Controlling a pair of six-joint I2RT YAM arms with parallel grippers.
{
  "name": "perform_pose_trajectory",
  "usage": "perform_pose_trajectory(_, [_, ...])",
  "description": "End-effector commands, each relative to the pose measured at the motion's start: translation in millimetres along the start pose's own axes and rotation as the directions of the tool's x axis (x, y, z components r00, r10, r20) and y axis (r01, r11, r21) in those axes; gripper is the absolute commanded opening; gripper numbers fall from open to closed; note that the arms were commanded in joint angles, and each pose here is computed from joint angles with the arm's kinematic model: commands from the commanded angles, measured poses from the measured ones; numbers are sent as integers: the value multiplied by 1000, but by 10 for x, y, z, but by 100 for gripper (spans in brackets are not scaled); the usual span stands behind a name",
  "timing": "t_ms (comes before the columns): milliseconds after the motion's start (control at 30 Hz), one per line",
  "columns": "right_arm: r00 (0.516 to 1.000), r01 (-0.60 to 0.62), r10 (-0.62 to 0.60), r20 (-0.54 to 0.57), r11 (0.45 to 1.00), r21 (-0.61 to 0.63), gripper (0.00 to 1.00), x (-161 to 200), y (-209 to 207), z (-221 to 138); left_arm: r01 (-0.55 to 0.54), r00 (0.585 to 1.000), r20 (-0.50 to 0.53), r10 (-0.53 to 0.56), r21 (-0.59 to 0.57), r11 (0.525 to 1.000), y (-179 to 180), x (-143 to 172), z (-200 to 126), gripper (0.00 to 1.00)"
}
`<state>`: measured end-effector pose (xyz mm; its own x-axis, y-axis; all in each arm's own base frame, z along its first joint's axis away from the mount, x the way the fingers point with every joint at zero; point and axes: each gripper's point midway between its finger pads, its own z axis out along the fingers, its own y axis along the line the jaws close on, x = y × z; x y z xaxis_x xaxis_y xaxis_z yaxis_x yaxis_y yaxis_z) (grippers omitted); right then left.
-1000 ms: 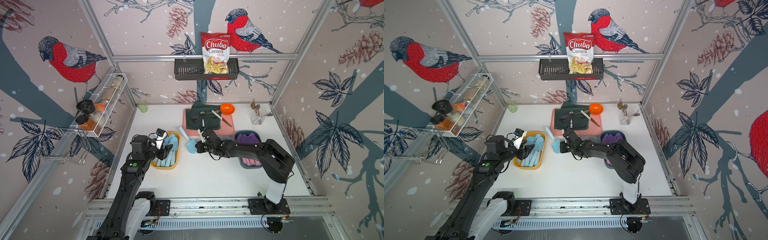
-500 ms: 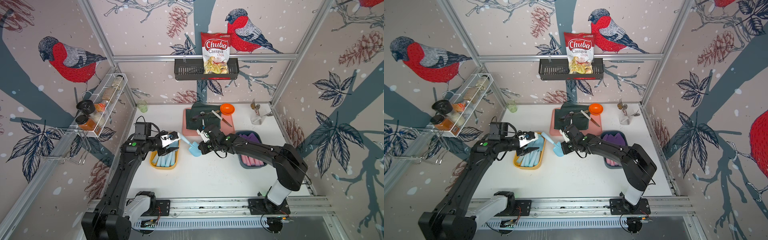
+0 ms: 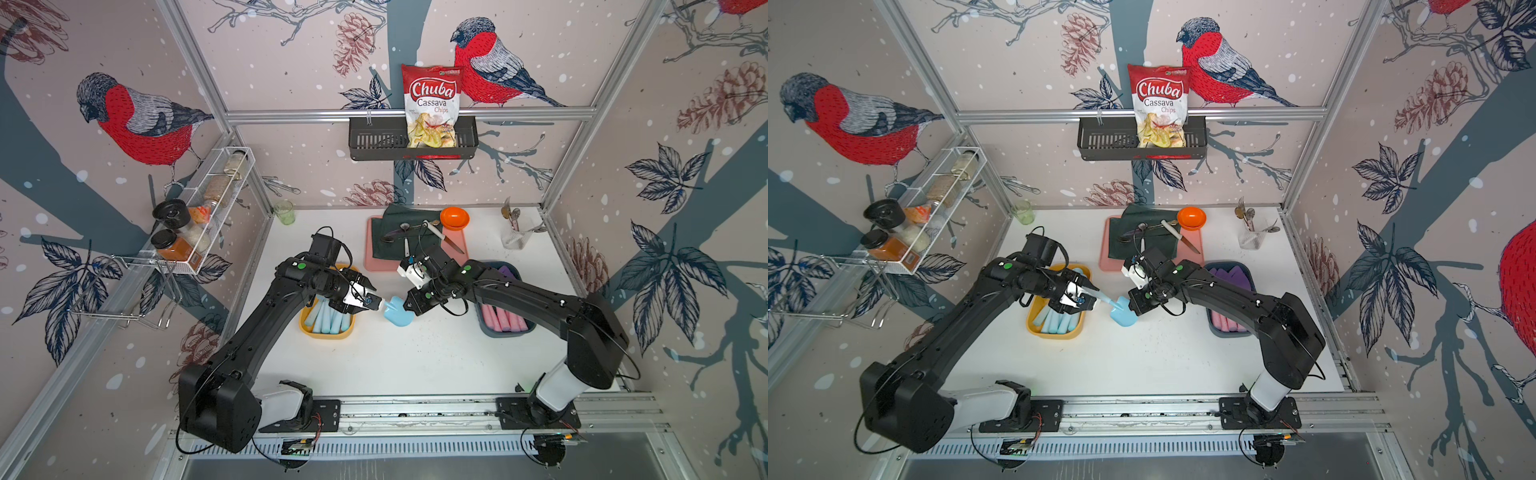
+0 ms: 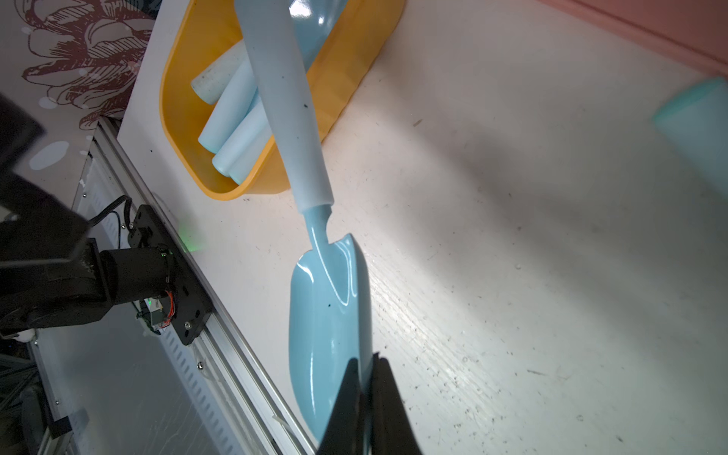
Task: Sort the small shovels by color and place them into the storage box
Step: Pick up the shovel from the center of the board.
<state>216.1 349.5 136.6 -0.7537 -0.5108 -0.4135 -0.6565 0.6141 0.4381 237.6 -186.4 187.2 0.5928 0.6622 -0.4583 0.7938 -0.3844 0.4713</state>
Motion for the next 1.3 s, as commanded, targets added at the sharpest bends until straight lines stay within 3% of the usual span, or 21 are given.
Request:
perform_pose_trajectory(0, [1000,10,-10,6,998,-61,0,-33,117,-73,-67,996,-63,69,20,998,-5,112,114,51])
perform_pose_trajectory(233, [1000,-1,3,17,996,-92,0,-76,136,-109,-95,985,-138,99,38,995,-25,246,307,47])
perform_pose_trajectory(833, [1000,-9,12,19,990,-138,0,-92,197,-121,-111,978,-170,119,58,992,-4,204,515,36])
perform_pose_trajectory(1167, [999,-1,8,40,986,-166,0,-121,238,-179,-81,976,-200,86,32,996,37,224,534,1])
perform_pose_trajectory(1267, [998,1,10,62,985,-171,0,-149,226,-225,-69,968,-240,71,15,997,54,291,514,0])
